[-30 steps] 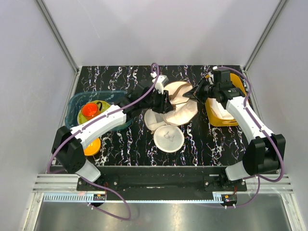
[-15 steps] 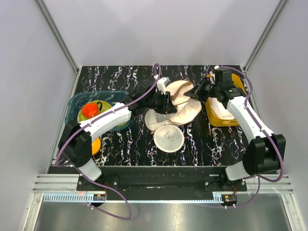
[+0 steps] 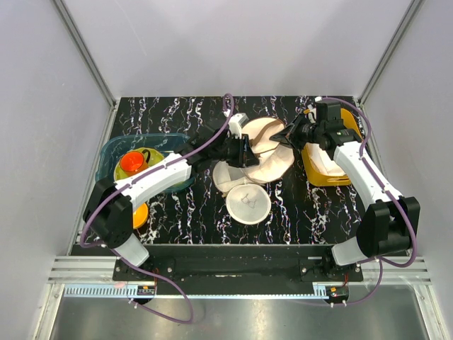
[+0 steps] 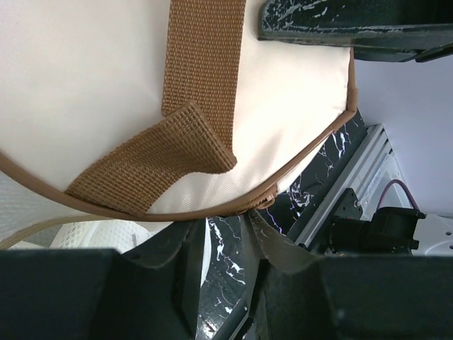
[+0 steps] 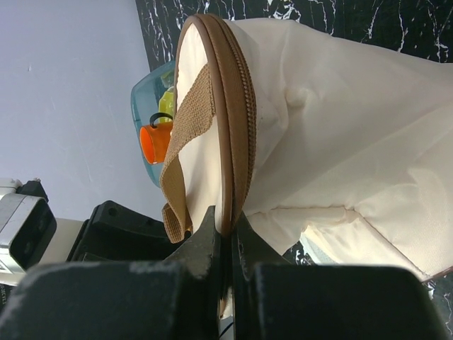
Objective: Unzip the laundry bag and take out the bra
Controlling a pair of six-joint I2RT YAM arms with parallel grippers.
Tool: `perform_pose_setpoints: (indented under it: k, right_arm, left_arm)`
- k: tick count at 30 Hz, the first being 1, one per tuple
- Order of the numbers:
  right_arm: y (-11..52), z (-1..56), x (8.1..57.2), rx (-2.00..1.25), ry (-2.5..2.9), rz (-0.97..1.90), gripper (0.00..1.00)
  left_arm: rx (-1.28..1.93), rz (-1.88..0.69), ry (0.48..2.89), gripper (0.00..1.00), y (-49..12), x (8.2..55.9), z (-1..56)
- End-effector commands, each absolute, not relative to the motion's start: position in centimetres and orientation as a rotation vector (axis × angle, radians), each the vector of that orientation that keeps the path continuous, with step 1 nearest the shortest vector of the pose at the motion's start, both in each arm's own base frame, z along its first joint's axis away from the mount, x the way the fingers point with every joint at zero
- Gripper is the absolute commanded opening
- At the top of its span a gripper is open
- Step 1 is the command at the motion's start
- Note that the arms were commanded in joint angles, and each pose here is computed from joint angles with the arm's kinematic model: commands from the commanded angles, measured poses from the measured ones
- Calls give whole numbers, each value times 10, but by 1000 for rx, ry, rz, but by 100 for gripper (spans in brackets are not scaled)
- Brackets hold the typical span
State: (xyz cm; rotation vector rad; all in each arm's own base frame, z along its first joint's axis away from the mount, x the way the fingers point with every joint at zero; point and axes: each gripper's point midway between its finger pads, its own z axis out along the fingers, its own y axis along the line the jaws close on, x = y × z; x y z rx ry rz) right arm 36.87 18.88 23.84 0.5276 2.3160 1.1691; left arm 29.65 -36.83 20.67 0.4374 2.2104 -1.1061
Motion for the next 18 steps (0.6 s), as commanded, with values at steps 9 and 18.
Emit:
perform_pose_setpoints:
  k: [9,18]
  right_arm:
    - [202,261,356,437,2287,1287,0]
    - [196,255,349,415,2293,1261,0]
  left_arm:
    - [364,-1060,2031,0,-355,318,252]
    - [302,-977,2013,0,-329,325,258]
